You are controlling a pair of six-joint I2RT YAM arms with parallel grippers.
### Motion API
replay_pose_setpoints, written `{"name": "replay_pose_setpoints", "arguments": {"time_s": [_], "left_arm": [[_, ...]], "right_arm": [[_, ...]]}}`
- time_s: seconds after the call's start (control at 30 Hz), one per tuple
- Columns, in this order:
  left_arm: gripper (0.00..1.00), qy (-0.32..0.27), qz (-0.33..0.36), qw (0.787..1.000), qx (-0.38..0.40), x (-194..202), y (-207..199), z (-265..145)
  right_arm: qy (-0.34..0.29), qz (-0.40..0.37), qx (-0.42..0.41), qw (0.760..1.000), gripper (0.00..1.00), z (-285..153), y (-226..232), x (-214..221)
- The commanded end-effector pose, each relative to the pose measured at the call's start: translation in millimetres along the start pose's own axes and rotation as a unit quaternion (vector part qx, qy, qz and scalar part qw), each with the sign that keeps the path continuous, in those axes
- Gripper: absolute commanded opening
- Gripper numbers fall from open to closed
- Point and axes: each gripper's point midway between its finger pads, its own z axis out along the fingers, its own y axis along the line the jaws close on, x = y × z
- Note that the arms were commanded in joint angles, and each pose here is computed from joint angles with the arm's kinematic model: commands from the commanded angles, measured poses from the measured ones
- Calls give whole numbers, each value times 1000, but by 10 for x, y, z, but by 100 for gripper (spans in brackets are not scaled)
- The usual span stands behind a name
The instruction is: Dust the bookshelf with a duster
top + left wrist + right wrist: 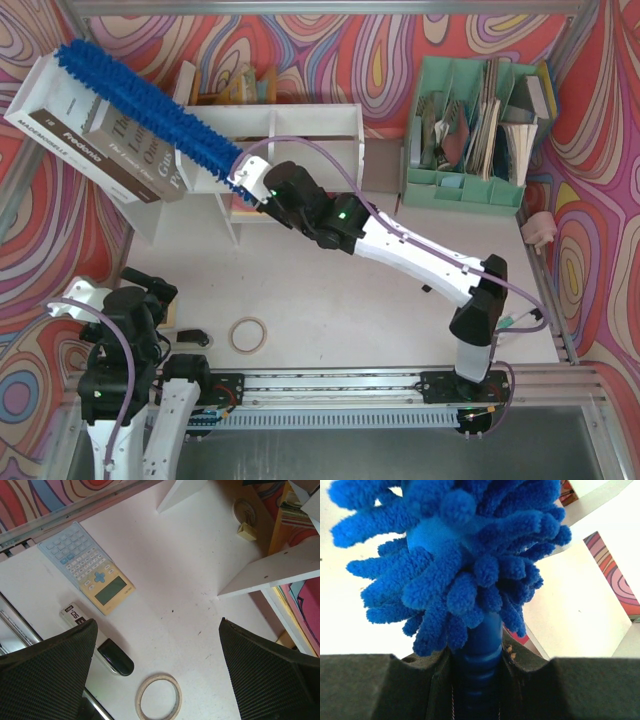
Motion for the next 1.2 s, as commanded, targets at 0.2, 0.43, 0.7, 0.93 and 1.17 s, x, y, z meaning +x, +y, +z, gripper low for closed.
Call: {"name": "replay_pose_setpoints", "arguments": {"time_s": [0.2,0.43,0.7,0.93,1.17], "left_arm": [[98,0,10,1000,2,25,23,7],[98,-1,9,1000,2,25,23,9],[98,2,11,1000,3,36,2,30],[98,0,11,1000,2,31,13,25],[98,1,8,1000,4,41,11,26]], "right_arm": [[-4,51,71,996,0,187,-590,-12],[1,116,90,989,0,-54,-776,-16],[-13,261,3,965,0,-548,-277,-132],[-1,348,-52,936,0,-885,230,-212],[48,381,-101,918,0,-955,820,-242]]}}
